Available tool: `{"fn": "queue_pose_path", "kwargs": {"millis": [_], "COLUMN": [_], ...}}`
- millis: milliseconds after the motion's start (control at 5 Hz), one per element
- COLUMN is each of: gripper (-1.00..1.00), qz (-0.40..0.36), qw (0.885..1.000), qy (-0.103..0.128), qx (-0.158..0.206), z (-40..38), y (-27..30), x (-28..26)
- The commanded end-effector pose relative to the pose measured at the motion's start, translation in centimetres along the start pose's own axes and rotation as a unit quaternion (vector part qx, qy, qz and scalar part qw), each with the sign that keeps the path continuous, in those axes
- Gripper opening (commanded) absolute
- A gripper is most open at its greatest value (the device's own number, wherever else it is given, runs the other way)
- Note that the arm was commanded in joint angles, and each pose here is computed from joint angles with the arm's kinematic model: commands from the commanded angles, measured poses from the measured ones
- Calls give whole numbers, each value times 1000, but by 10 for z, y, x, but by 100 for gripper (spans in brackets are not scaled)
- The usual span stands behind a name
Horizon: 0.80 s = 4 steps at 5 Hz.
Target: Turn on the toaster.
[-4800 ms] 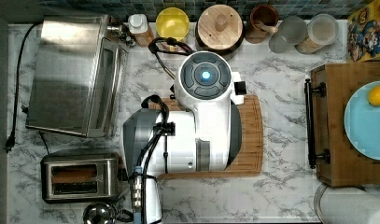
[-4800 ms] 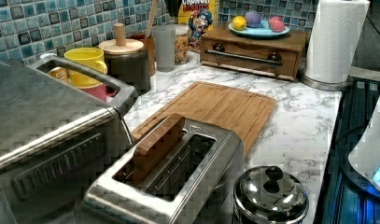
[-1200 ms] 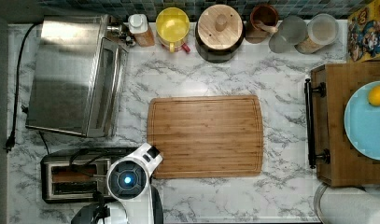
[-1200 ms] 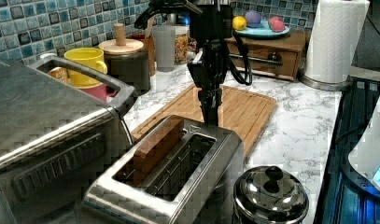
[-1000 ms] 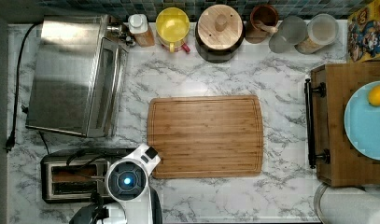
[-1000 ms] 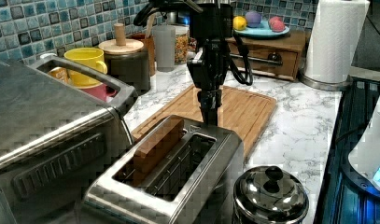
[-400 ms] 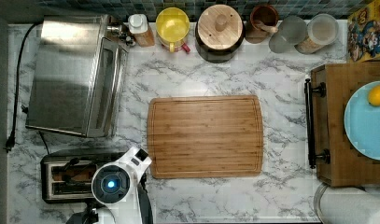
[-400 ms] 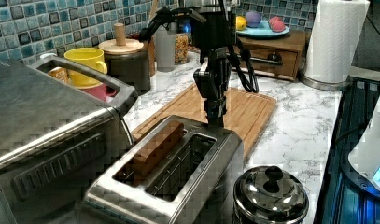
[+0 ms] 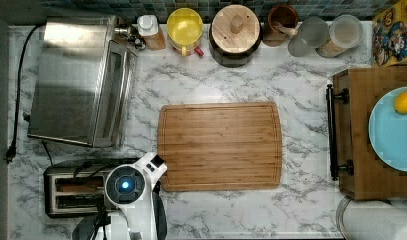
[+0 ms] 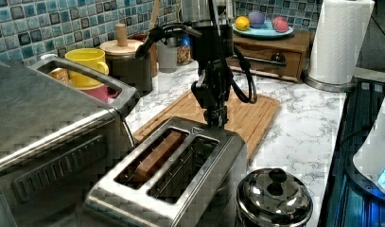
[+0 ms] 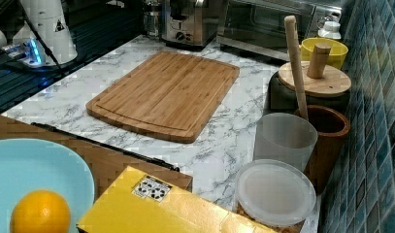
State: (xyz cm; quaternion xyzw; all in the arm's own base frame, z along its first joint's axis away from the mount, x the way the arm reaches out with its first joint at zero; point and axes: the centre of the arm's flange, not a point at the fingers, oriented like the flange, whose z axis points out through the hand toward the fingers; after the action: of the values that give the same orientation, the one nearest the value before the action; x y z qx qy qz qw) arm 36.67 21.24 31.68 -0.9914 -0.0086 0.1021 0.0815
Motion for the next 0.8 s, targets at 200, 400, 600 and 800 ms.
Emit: {"fn": "queue_pose_path", "kwargs": {"millis": [200, 400, 600, 800], "gripper": [-100, -100, -100, -100], "qz": [89, 97, 92, 76], "qw": [993, 992, 991, 993], "qy": [-79, -76, -99, -87], "qx": [24, 28, 16, 4], "z": [81, 96, 115, 108], "y": [59, 70, 61, 51], "x": [15, 10, 13, 16]}}
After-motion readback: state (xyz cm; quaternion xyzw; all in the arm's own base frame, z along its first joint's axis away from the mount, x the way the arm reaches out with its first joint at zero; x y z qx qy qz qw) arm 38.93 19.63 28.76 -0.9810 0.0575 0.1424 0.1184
